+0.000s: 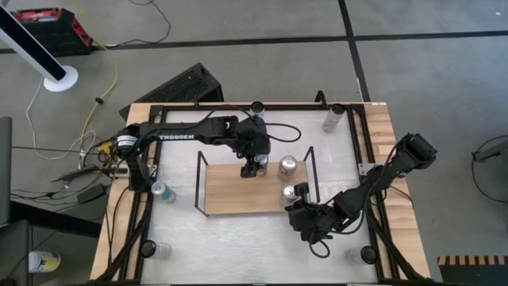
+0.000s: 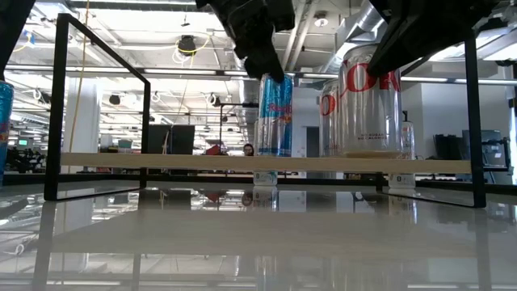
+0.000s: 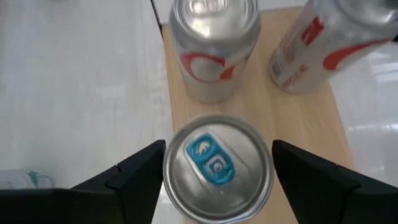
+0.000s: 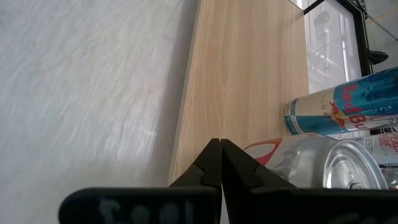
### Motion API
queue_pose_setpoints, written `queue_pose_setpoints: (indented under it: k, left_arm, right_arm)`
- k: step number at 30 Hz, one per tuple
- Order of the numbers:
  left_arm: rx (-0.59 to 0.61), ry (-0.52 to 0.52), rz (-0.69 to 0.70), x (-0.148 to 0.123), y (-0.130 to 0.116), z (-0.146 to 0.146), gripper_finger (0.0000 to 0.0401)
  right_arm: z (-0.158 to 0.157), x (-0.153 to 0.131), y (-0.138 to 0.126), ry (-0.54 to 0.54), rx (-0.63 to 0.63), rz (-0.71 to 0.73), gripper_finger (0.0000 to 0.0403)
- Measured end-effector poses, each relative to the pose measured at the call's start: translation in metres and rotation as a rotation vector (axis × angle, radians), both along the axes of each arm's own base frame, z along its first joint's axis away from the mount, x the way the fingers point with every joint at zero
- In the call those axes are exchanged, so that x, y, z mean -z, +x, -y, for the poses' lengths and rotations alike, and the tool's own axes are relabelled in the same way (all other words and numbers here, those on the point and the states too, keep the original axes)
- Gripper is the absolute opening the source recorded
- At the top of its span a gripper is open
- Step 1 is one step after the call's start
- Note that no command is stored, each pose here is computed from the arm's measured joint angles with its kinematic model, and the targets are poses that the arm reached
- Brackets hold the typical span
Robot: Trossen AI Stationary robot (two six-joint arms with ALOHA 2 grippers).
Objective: Place canned beverage on shelf
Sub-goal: Put the bottom blue soda can on the shelf, then put the blue soda can on the shelf aligned with the other blue soda can
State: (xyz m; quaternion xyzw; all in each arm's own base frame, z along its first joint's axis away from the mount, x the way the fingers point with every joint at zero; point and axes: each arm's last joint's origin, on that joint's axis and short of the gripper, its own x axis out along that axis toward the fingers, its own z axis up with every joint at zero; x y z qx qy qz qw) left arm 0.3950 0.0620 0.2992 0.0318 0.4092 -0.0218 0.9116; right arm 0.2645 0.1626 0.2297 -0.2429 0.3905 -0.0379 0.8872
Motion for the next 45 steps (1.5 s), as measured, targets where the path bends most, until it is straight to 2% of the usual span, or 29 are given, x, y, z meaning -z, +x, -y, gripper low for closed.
queue_pose_setpoints:
  k: [9, 13, 17, 20, 23, 27, 30, 33, 40, 45]
  left_arm:
    - [-0.002, 0.006, 0.048, -0.039, -0.001, 0.001, 0.0278]
    - [-0.052, -0.043, 0.009, -0.063, -0.010, 0.002, 0.0279]
    - [-0.153, -0.141, -0.122, -0.081, -0.029, 0.007, 0.0279]
    - [-0.187, -0.173, -0.243, -0.089, -0.045, 0.018, 0.0279]
    - [-0.200, -0.163, -0.324, -0.095, -0.062, 0.036, 0.0279]
    - [-0.227, -0.093, -0.388, -0.099, -0.088, 0.064, 0.0279]
    - [-0.266, -0.046, -0.377, -0.100, -0.110, 0.083, 0.0279]
    - [-0.318, -0.043, -0.360, -0.098, -0.139, 0.098, 0.0279]
    - [-0.502, -0.152, -0.360, -0.072, -0.206, 0.112, 0.0279]
    - [-0.565, -0.213, -0.431, -0.039, -0.237, 0.111, 0.0279]
  right_arm:
    - [0.000, 0.000, 0.000, 0.000, 0.000, 0.000, 0.0024]
    - [0.000, 0.000, 0.000, 0.000, 0.000, 0.000, 0.0024]
    - [0.000, 0.000, 0.000, 0.000, 0.000, 0.000, 0.0024]
    - [0.000, 0.000, 0.000, 0.001, 0.000, 0.001, 0.0024]
    - [0.000, -0.001, 0.000, 0.005, 0.000, 0.006, 0.0024]
    - [-0.001, -0.001, 0.001, 0.029, 0.011, 0.011, 0.0024]
    - [-0.002, 0.000, 0.001, 0.058, -0.005, -0.003, 0.0024]
    - [-0.002, -0.001, 0.001, 0.070, -0.010, 0.003, 0.0024]
    - [-0.001, -0.002, 0.004, 0.083, -0.004, 0.019, 0.0024]
    - [0.003, -0.002, 0.007, 0.088, 0.013, 0.027, 0.0024]
